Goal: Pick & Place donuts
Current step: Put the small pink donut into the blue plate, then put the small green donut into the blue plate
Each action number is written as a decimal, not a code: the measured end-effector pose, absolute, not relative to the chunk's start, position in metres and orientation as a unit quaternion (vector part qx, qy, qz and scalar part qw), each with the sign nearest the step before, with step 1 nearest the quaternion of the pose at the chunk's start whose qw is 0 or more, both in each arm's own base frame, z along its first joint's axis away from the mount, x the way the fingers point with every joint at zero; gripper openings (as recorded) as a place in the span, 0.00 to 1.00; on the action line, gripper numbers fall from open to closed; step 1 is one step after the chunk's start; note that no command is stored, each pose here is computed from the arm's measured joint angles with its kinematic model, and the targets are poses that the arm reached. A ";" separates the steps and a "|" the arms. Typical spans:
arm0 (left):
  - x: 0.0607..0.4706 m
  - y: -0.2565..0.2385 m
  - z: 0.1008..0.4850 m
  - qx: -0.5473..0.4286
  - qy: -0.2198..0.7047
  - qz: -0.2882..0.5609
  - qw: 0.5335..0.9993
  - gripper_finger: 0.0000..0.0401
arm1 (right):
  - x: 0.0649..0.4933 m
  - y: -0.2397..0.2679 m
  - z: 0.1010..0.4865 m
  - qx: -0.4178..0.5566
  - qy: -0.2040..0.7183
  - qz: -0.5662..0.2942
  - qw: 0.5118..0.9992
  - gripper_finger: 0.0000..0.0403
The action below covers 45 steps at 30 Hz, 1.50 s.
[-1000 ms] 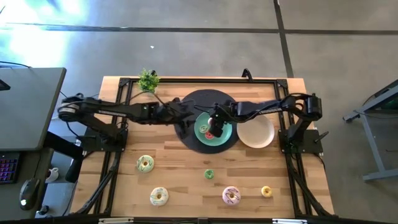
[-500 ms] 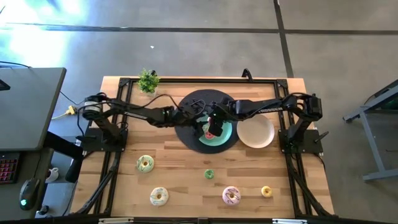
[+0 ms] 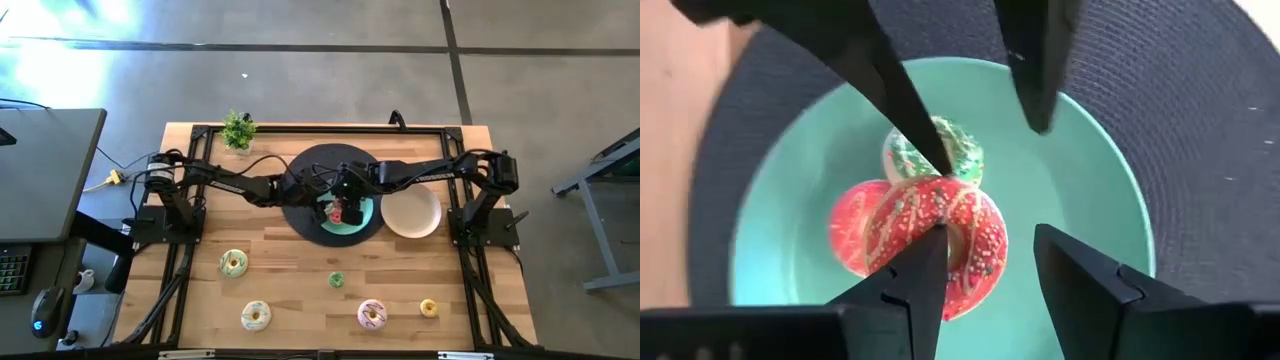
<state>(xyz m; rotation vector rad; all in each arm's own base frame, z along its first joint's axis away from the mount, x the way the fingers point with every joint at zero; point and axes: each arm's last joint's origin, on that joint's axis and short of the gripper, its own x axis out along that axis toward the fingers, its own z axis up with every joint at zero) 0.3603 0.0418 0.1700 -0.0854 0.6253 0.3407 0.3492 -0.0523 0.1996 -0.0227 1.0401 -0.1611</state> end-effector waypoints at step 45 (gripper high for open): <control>0.289 -0.006 0.289 -0.066 0.236 -0.001 0.969 0.43 | 0.316 0.129 0.120 0.140 0.367 0.070 0.917 0.37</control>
